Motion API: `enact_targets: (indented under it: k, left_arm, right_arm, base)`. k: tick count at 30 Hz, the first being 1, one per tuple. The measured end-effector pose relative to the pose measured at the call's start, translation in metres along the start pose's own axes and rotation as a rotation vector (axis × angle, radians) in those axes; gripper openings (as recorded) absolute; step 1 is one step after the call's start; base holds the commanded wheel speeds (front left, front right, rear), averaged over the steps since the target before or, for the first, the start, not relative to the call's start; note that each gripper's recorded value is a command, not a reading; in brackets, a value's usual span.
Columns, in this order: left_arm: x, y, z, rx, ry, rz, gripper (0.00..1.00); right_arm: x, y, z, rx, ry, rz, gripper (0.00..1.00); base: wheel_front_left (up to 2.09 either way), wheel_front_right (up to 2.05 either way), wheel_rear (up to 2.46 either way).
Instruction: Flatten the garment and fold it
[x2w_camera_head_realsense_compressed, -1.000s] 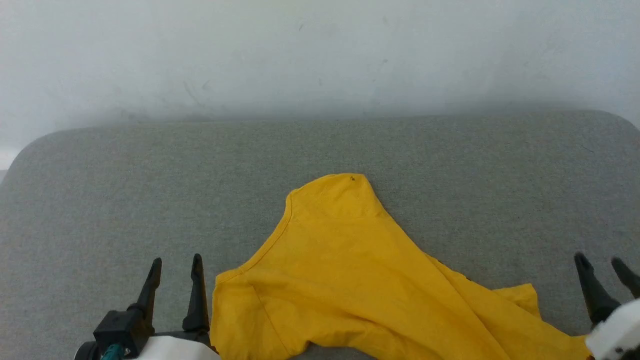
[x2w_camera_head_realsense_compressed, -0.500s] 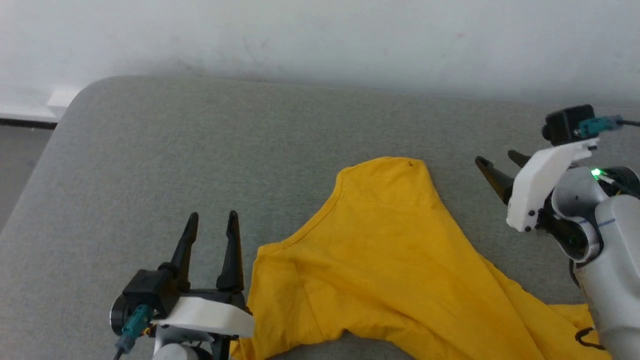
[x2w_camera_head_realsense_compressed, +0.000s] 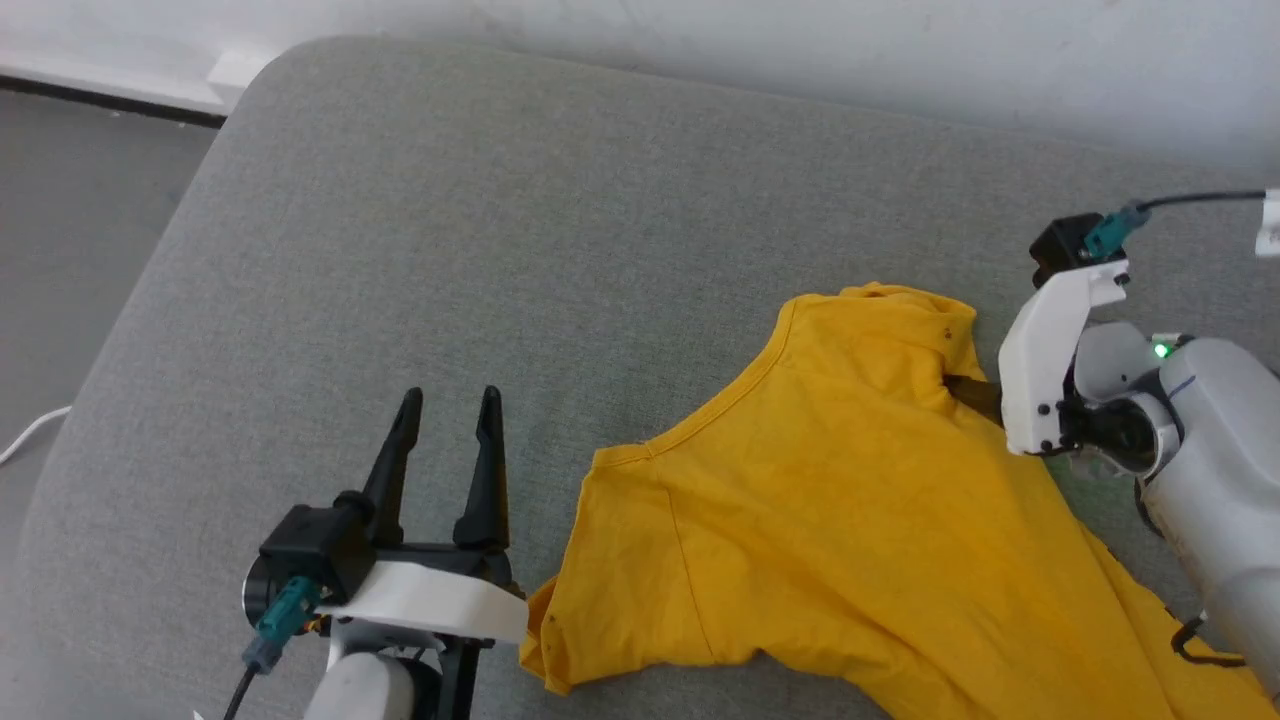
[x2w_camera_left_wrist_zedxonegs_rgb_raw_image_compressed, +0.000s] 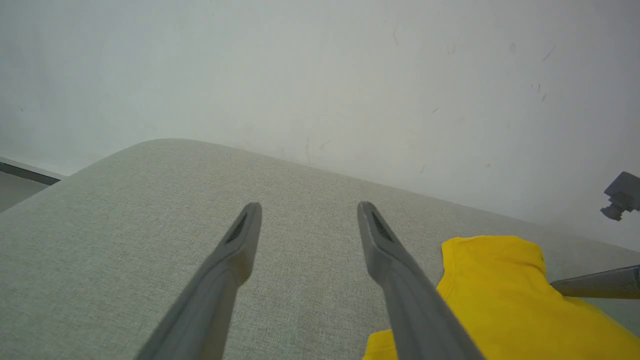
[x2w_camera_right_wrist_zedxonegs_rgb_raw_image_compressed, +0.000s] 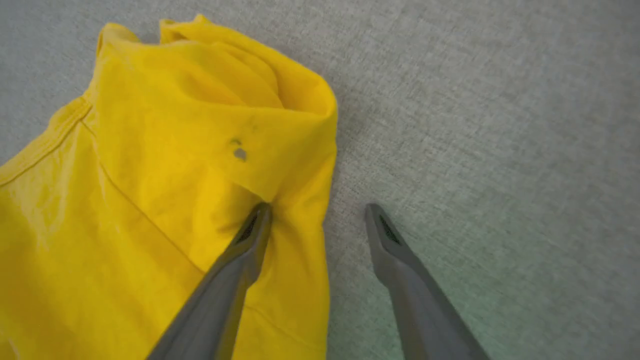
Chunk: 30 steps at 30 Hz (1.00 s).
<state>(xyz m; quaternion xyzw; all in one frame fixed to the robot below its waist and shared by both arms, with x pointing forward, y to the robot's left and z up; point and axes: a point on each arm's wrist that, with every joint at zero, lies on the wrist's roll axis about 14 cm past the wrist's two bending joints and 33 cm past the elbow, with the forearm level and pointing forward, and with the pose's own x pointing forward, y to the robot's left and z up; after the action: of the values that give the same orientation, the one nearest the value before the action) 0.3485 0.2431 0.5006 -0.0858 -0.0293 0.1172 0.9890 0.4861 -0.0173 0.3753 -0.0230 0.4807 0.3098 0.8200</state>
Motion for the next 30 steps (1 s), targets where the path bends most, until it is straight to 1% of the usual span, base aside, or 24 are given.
enact_targets:
  k: [1, 2, 3, 6, 9, 12, 14, 15, 17, 19, 22, 24, 26, 27, 28, 29, 30]
  left_arm:
    - [0.000, 0.002, -0.001, 0.002, 0.004, 0.007, 1.00]
    - [0.000, 0.004, -0.002, 0.004, 0.007, 0.013, 1.00]
    - [0.000, 0.005, -0.003, 0.004, 0.009, 0.017, 1.00]
    - [0.002, 0.005, -0.004, 0.006, 0.010, 0.014, 1.00]
    - [0.004, 0.000, -0.005, 0.004, 0.010, -0.006, 1.00]
    - [0.007, -0.008, -0.002, 0.000, -0.001, -0.032, 1.00]
    - [0.006, -0.012, -0.002, -0.002, -0.004, -0.045, 1.00]
    - [0.005, -0.014, -0.003, -0.003, -0.002, -0.052, 1.00]
    - [0.003, -0.019, -0.005, -0.005, 0.003, -0.067, 1.00]
    - [0.002, -0.024, -0.006, -0.009, 0.004, -0.083, 1.00]
    - [0.003, -0.033, -0.008, -0.016, 0.007, -0.112, 1.00]
    - [0.005, -0.040, -0.008, -0.019, 0.006, -0.132, 1.00]
    - [0.007, -0.046, -0.009, -0.023, 0.008, -0.148, 1.00]
    - [0.008, -0.049, -0.010, -0.024, 0.010, -0.156, 1.00]
    - [0.008, -0.051, -0.011, -0.025, 0.014, -0.163, 1.00]
    - [0.008, -0.053, -0.013, -0.026, 0.019, -0.170, 1.00]
    - [0.008, -0.055, -0.015, -0.026, 0.024, -0.175, 1.00]
  right_arm:
    - [0.001, 0.001, 0.000, -0.008, 0.016, 0.005, 0.47]
    - [0.001, 0.001, 0.001, -0.012, 0.020, 0.009, 0.25]
    - [0.000, 0.002, 0.003, -0.021, 0.014, 0.012, 0.00]
    - [-0.003, 0.009, 0.010, -0.080, -0.050, 0.021, 0.00]
    - [-0.015, 0.007, 0.026, -0.135, -0.180, 0.001, 0.00]
    - [-0.043, -0.015, 0.050, -0.147, -0.347, -0.062, 0.00]
    - [-0.070, -0.033, 0.065, -0.145, -0.448, -0.112, 0.00]
    - [-0.083, -0.042, 0.069, -0.139, -0.490, -0.139, 0.00]
    - [-0.108, -0.067, 0.064, -0.116, -0.539, -0.208, 0.00]
    - [-0.129, -0.095, 0.041, -0.055, -0.550, -0.276, 0.00]
    - [-0.151, -0.135, -0.020, 0.064, -0.507, -0.387, 0.00]
    - [-0.159, -0.150, -0.071, 0.161, -0.453, -0.438, 0.00]
    - [-0.163, -0.155, -0.118, 0.248, -0.401, -0.479, 0.01]
    - [-0.164, -0.155, -0.139, 0.291, -0.381, -0.495, 0.05]
    - [-0.164, -0.153, -0.155, 0.335, -0.374, -0.503, 0.21]
    - [-0.163, -0.148, -0.168, 0.371, -0.372, -0.506, 0.62]
    - [-0.163, -0.143, -0.175, 0.395, -0.380, -0.508, 1.00]
  base:
    - [0.00, 0.00, 0.00]
    - [0.00, 0.00, 0.00]
    - [0.00, 0.00, 0.00]
    - [0.00, 0.00, 0.00]
    - [0.00, 0.00, 0.00]
    - [0.00, 0.00, 0.00]
    - [0.00, 0.00, 0.00]
    - [0.00, 0.00, 0.00]
    - [0.00, 0.00, 0.00]
    - [0.00, 0.00, 0.00]
    - [0.00, 0.00, 0.00]
    - [0.00, 0.00, 0.00]
    - [0.00, 0.00, 0.00]
    - [0.00, 0.00, 0.00]
    - [0.00, 0.00, 0.00]
    - [0.00, 0.00, 0.00]
    - [0.00, 0.00, 0.00]
